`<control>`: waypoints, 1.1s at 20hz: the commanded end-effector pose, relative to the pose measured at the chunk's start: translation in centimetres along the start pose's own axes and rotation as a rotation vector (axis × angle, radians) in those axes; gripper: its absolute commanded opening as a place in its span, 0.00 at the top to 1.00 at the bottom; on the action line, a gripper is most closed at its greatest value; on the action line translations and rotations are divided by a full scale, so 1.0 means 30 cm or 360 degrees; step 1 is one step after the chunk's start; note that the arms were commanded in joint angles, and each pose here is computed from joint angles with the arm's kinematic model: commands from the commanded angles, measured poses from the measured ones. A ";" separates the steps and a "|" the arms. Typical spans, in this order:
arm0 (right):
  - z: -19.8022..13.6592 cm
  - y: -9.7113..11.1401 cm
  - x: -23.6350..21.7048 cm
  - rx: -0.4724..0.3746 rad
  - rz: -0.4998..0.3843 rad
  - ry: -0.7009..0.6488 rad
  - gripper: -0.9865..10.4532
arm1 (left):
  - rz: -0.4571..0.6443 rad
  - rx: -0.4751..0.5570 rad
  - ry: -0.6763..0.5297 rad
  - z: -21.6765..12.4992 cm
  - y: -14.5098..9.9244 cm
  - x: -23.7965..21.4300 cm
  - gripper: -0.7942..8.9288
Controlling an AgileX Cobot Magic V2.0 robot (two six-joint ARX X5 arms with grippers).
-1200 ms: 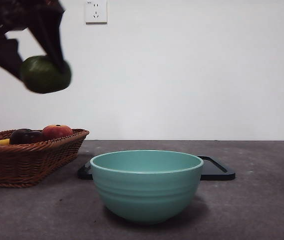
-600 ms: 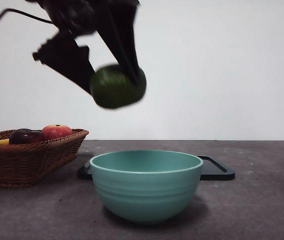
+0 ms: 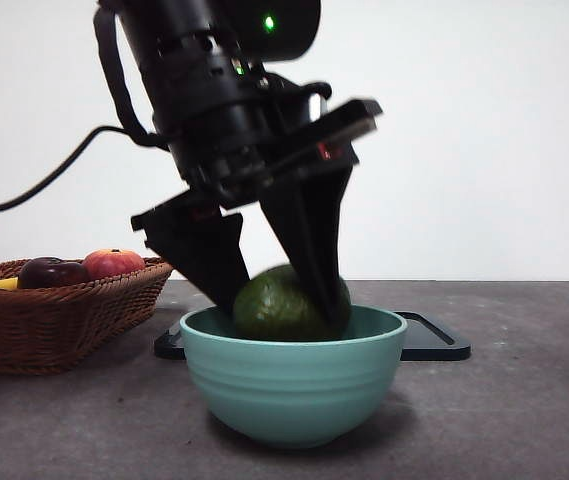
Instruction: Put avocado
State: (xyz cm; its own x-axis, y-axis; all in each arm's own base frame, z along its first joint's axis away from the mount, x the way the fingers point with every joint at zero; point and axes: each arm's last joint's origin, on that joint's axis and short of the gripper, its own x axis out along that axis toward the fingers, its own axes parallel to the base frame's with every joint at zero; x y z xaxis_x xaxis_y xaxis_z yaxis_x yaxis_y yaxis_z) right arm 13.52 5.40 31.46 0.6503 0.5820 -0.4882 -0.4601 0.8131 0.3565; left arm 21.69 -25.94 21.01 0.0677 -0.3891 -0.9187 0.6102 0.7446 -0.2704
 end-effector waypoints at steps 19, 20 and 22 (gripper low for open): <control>0.016 0.009 -0.006 -0.0031 0.0016 -0.0030 0.38 | -0.0021 0.0075 0.0063 -0.006 -0.057 0.017 0.42; 0.016 0.009 -0.006 -0.0032 0.0015 -0.0030 0.38 | -0.0027 0.0081 0.0048 -0.008 -0.062 0.002 0.42; 0.016 0.009 -0.006 -0.0032 0.0015 -0.0030 0.38 | -0.0041 0.0093 -0.0005 -0.011 -0.070 -0.045 0.42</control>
State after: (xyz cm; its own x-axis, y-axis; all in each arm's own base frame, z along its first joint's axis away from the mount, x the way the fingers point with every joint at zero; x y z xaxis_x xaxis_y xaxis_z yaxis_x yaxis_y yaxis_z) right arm 13.52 5.40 31.46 0.6503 0.5820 -0.4882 -0.4601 0.8131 0.3565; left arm 20.17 -26.19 21.99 0.0444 -0.3863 -0.9213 0.6375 0.7210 -0.2716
